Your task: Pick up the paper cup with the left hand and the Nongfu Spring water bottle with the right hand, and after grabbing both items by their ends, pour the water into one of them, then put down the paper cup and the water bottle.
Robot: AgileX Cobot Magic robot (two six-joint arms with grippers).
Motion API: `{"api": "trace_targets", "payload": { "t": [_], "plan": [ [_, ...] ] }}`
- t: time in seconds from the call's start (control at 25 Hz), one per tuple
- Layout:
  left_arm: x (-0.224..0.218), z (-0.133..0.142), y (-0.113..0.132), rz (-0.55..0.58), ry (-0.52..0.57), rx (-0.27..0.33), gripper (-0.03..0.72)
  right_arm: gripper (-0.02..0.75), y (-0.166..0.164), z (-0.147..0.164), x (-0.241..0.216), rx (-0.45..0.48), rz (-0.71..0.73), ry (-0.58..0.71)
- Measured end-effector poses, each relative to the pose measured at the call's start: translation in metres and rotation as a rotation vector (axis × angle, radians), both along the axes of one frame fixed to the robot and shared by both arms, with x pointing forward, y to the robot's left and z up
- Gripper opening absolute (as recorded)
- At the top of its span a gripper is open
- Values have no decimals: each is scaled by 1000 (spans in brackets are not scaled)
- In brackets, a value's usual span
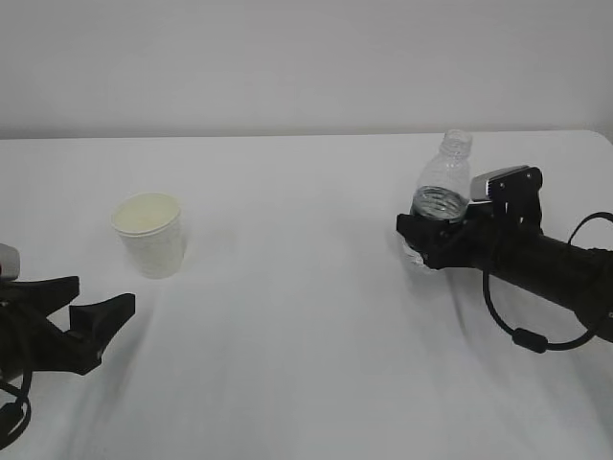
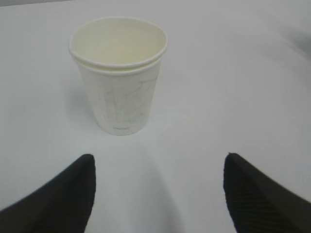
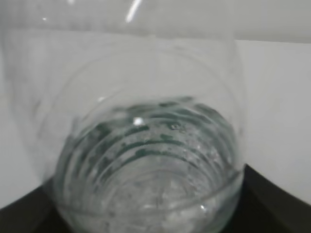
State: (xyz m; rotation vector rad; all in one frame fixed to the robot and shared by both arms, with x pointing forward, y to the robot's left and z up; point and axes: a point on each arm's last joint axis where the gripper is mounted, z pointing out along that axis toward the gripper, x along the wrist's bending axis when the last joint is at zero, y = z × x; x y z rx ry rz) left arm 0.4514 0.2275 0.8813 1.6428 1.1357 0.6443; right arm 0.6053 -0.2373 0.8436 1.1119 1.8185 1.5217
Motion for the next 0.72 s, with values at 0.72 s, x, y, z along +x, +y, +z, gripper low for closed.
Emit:
{"api": "trace_targets", "payload": {
  "t": [0.72],
  "plan": [
    [1,0,0,0,-2,0,586,475,0,0,0,-14,4,-15]
  ]
}}
